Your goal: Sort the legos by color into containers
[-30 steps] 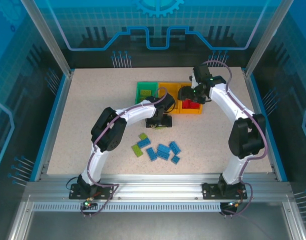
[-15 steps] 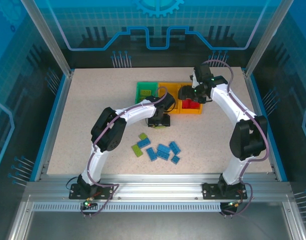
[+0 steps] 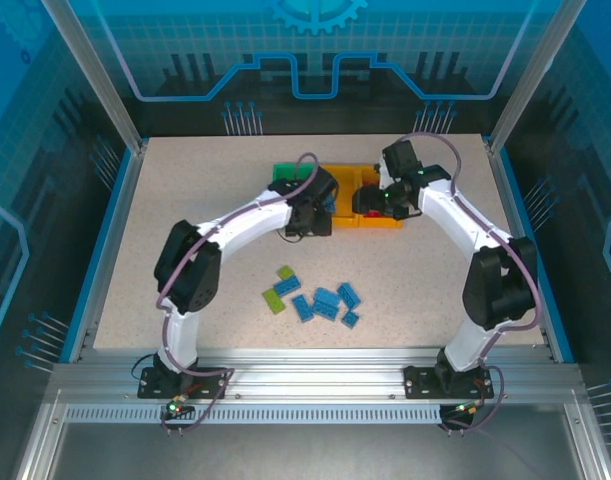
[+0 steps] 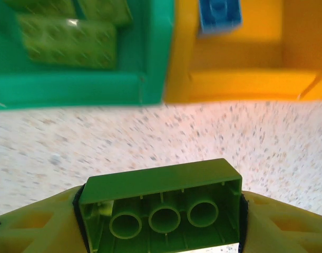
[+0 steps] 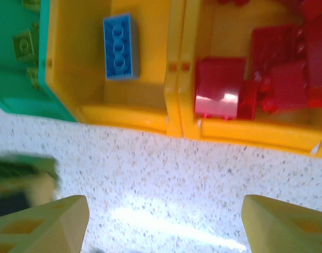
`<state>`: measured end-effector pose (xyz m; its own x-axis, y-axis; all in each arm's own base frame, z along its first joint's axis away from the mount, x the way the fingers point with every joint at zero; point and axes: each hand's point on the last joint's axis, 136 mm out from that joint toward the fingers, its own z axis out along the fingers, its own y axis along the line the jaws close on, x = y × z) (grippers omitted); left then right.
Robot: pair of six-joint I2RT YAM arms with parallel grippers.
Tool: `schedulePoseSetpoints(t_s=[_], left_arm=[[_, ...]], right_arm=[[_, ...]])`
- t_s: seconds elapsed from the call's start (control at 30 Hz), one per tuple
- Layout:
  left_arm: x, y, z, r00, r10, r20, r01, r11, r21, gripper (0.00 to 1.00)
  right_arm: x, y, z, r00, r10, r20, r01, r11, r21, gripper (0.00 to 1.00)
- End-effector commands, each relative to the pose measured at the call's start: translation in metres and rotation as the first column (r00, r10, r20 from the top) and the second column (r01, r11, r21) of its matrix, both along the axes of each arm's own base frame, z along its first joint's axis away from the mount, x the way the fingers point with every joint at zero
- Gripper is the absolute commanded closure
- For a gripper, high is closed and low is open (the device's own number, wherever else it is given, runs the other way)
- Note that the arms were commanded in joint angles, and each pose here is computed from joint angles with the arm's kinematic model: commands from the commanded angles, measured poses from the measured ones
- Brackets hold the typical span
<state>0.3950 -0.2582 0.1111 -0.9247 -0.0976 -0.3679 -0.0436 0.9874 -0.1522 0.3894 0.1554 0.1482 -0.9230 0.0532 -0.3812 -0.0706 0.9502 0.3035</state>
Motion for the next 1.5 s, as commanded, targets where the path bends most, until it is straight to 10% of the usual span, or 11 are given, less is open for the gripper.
schedulePoseSetpoints(t_s=[0.0,0.63,0.97,1.47], left_arm=[[0.024,0.041,0.031,0.997,0.020,0.072,-0.023,0.999,0.043,0.42],[0.100,0.055,0.005,0.998,-0.056,0.032,0.055,0.998,0.012,0.36],[0.090,0.054,0.025,0.999,-0.020,0.046,0.021,0.999,-0.032,0.02],[0.025,0.084,0.072,0.978,0.006,0.207,0.012,0.996,-0.086,0.01]], right_arm=[[-0.022,0.012,0.002,0.996,0.084,0.037,-0.083,0.996,-0.017,0.23],[-0.165,0.048,-0.082,0.918,0.348,-0.190,-0.361,0.932,-0.037,0.36],[-0.178,0.057,-0.108,0.867,0.415,-0.278,-0.440,0.897,-0.033,0.39],[-0.161,0.054,-0.097,0.888,0.392,-0.241,-0.422,0.903,-0.086,0.85]])
